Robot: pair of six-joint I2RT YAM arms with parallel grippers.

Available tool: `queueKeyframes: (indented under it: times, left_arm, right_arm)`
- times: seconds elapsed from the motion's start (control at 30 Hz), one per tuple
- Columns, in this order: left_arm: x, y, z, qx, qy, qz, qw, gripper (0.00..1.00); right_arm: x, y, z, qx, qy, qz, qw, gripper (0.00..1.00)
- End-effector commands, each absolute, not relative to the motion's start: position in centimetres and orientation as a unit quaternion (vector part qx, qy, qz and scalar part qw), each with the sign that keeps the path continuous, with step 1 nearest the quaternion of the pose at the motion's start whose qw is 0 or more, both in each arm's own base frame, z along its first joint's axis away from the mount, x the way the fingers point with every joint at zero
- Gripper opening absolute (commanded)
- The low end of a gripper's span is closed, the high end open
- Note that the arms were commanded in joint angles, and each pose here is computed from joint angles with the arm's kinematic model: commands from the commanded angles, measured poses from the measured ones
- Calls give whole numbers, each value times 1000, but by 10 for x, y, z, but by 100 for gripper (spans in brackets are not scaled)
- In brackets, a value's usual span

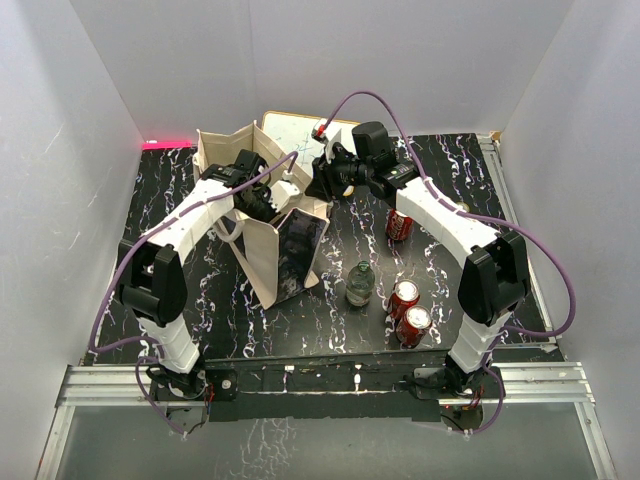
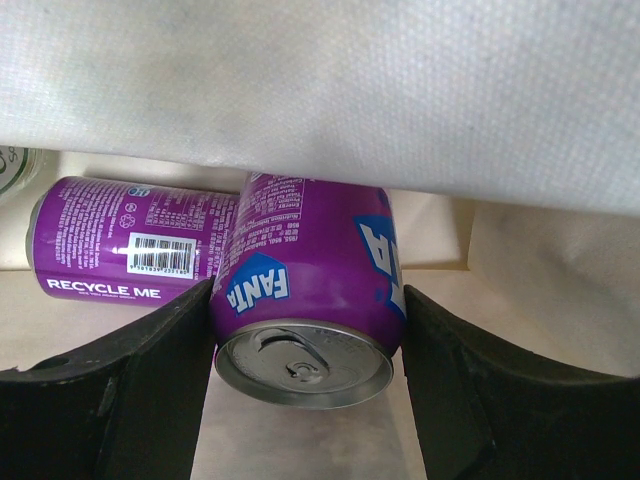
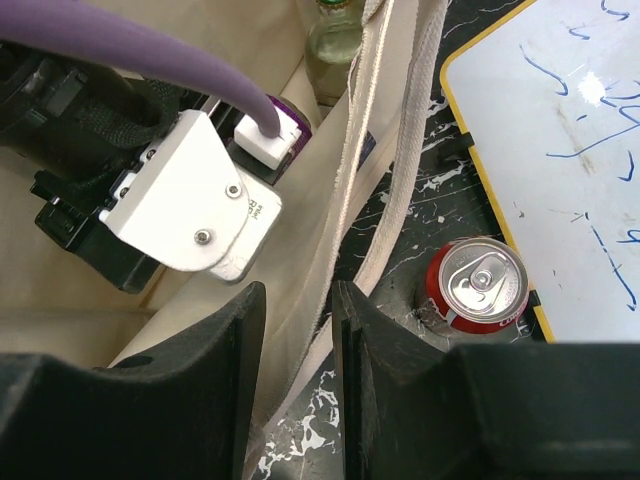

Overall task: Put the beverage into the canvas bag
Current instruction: Place the drink in the canvas bag.

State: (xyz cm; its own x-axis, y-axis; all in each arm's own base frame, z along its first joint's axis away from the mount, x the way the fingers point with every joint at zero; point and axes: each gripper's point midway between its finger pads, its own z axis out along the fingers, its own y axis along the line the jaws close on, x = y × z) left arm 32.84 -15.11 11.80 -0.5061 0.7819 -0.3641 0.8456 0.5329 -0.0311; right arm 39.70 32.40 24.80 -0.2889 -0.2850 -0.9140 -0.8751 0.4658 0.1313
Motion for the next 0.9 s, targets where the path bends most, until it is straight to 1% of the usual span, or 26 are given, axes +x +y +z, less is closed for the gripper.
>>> queueKeyframes:
  times: [0.0,0.13,0.3,0.37,0.57,0.87]
  left_arm:
    - [324,-146,118,477,859,-100,155,3]
    - [318,-142,113,477,860,-97,153,13]
    - [314,-139,115,484,856,-94,153,29]
    - [314,-142,120,484,855,-99,158,35]
    - [320,-150,140,468,859,-112,176,60]
    - [333,-155,177,443,863,-108,217,86]
  right_arm:
    - [395,322,278,-405,708,326,478,35]
    - [396,322,277,-405,709,324,477,35]
    - [397,322,277,-406,710,323,475,35]
    - [397,322,277,-407,710,324,475,35]
    - [397,324,280,-407,707,327,476,35]
    - [393,327,281,-416,702,331,475,35]
